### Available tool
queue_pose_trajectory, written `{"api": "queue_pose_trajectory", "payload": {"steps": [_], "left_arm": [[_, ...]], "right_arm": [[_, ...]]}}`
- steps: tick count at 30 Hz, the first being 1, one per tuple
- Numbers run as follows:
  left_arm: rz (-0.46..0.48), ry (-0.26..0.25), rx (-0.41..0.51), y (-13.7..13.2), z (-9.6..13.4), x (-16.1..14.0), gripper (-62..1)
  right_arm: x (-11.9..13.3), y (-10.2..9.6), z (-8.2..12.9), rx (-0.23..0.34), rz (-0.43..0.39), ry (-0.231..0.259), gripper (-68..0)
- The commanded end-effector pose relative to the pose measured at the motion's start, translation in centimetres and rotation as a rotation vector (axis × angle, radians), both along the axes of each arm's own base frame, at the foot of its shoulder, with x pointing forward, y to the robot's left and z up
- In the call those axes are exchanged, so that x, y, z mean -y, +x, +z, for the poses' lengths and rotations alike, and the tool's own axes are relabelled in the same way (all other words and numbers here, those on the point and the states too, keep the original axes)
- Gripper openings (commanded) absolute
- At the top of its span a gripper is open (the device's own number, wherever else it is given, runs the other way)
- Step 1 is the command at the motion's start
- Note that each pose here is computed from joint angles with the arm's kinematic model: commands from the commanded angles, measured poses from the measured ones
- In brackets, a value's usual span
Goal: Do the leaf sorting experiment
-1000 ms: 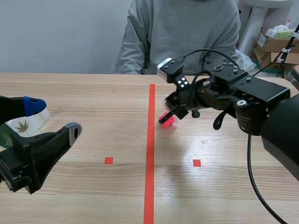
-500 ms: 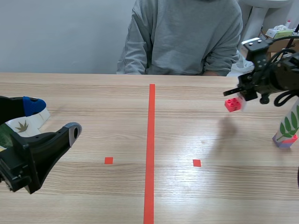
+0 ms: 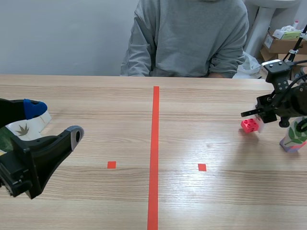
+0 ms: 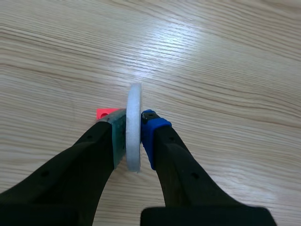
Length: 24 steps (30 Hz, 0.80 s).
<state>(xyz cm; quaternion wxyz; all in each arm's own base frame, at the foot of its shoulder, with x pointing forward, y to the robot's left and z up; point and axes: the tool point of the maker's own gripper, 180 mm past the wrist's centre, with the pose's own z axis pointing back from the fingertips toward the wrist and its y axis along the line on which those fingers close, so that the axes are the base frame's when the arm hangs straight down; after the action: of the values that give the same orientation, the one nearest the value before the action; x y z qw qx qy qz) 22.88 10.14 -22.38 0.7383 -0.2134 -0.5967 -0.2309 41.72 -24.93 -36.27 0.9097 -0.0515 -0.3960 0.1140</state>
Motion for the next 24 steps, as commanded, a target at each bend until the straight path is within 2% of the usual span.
{"api": "queue_pose_trajectory", "payload": {"steps": [1,9,12,22,24], "left_arm": [[0.005,-0.026,0.028,0.16,0.97,0.17,-2.4],[0.004,-0.026,0.03,0.21,1.02,0.17,-2.4],[0.004,-0.026,0.03,0.21,1.02,0.17,-2.4],[0.004,-0.026,0.03,0.21,1.02,0.17,-2.4],[0.004,-0.026,0.03,0.21,1.02,0.17,-2.4]], "right_arm": [[0.22,1.26,1.95,0.052,0.001,-0.001,-66.0],[0.17,0.85,1.43,0.039,-0.001,0.006,-65.9],[0.15,0.86,1.44,0.04,-0.001,0.007,-62.5],[0.16,0.9,1.49,0.042,0.0,0.004,-41.5],[0.19,0.95,1.55,0.046,0.003,-0.002,-34.6]]}}
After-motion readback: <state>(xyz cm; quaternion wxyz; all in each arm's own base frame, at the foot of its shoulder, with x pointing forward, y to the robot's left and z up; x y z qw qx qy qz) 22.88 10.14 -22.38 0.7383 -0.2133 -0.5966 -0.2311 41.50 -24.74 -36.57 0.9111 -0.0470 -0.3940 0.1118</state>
